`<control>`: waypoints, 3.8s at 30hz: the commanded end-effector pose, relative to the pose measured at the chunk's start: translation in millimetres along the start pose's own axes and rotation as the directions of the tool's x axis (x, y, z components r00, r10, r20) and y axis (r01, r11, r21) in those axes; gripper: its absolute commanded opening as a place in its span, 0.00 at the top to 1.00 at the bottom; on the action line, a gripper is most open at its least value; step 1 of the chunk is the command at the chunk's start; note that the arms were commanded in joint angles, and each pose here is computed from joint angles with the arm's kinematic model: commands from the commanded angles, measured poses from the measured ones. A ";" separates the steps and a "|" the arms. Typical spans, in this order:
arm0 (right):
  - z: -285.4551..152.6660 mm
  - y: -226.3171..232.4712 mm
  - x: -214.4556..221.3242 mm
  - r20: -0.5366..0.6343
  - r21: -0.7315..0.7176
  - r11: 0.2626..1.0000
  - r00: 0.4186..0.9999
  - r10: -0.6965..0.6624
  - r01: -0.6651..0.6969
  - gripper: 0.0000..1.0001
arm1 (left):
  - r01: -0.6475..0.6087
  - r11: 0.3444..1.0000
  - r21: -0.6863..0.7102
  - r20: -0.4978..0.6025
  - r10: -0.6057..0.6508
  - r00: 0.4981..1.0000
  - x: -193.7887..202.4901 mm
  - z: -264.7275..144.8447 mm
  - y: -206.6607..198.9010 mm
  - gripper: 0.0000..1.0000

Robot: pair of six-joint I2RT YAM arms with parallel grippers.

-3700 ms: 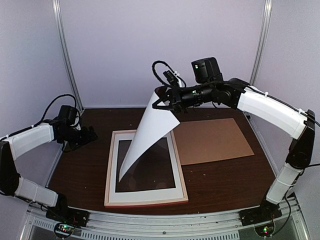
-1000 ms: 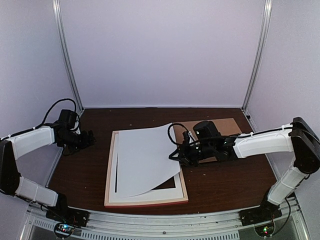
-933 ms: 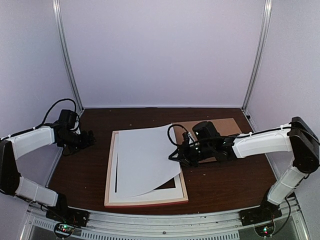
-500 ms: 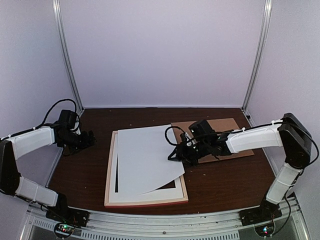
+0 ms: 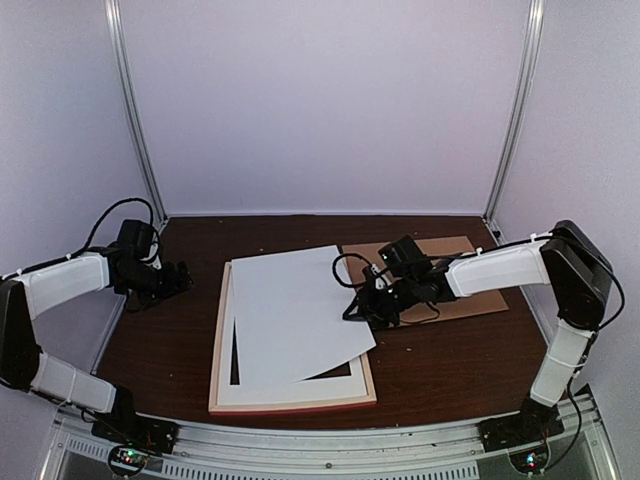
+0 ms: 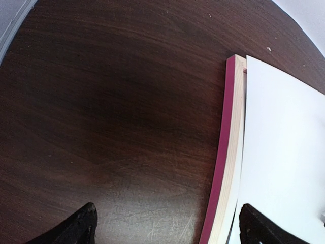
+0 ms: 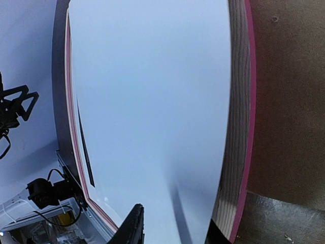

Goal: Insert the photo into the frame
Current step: Place the photo on the mat board.

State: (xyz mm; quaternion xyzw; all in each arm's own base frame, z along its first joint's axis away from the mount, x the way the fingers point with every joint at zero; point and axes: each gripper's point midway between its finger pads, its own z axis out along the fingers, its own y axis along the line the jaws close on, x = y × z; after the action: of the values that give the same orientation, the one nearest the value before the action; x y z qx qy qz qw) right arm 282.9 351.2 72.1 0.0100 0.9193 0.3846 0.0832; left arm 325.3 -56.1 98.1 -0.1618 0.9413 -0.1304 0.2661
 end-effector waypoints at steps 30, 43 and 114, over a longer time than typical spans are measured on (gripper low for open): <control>-17.0 50.4 24.9 0.004 -0.207 0.975 0.996 0.084 -0.081 1.00 | -0.019 0.999 0.033 -0.028 0.020 0.999 11.5 18.0 -13.3 0.02; -17.8 62.2 34.7 -0.033 -0.256 0.961 0.994 0.100 -0.105 1.00 | -0.025 0.999 0.037 -0.021 0.025 0.999 10.4 16.2 -16.1 0.02; 13.0 33.3 63.4 -0.030 -0.125 0.987 0.995 0.094 -0.097 0.82 | -0.040 0.999 0.036 -0.043 0.042 0.998 16.4 21.3 -17.6 0.02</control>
State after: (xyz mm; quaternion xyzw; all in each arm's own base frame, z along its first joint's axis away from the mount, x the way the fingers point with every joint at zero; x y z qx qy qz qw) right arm 218.4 383.8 75.4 0.0510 0.8941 0.4429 0.0440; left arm 323.8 -79.5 79.9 -0.1380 0.9488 -0.1435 0.2454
